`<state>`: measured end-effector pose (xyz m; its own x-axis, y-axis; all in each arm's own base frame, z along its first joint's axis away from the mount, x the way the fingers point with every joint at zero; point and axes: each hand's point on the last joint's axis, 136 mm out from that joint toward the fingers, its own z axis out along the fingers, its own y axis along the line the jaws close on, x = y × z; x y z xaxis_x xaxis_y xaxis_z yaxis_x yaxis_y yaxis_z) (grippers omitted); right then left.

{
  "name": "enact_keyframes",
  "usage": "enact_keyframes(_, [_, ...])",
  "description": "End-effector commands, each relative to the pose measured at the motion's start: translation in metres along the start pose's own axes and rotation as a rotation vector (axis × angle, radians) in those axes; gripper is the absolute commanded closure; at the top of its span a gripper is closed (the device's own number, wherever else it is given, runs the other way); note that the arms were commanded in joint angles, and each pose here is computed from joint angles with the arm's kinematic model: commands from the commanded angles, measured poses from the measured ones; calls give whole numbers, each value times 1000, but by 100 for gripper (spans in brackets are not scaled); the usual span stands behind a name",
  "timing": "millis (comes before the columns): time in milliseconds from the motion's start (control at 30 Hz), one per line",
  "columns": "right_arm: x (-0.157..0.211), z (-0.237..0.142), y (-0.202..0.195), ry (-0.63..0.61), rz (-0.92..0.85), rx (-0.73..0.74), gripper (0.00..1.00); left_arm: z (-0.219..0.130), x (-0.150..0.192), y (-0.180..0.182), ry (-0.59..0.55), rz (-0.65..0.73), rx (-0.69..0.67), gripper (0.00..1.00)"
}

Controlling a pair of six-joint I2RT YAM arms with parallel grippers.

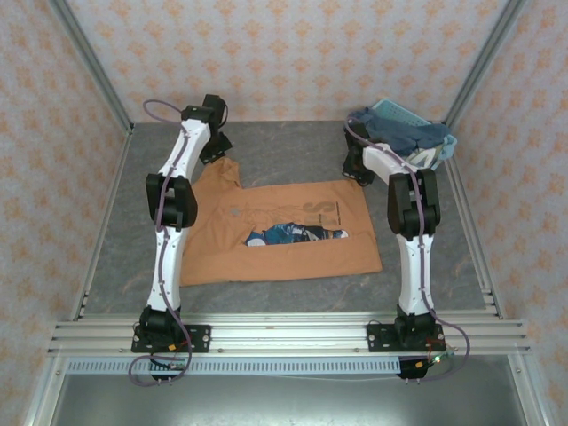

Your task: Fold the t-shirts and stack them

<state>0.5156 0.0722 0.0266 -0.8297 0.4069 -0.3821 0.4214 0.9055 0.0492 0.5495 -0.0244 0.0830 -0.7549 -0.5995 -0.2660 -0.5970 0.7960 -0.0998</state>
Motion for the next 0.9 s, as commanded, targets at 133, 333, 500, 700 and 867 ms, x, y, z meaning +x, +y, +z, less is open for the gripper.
enact_keyframes(133, [-5,-20,-12,-12,11,37,100,-63,11,21,2,22,-39,100])
enact_keyframes(333, [-10,-43,-12,-27,13,12,100,-92,25,35,9,5,-40,100])
enact_keyframes(500, [-7,-55,-17,-29,7,11,100,-114,37,42,23,1,-25,100])
enact_keyframes(700, [-3,-68,-23,-38,4,3,100,-137,56,58,28,3,-31,100])
enact_keyframes(867, [3,-82,-26,-40,14,-20,100,-155,80,85,40,24,-74,100])
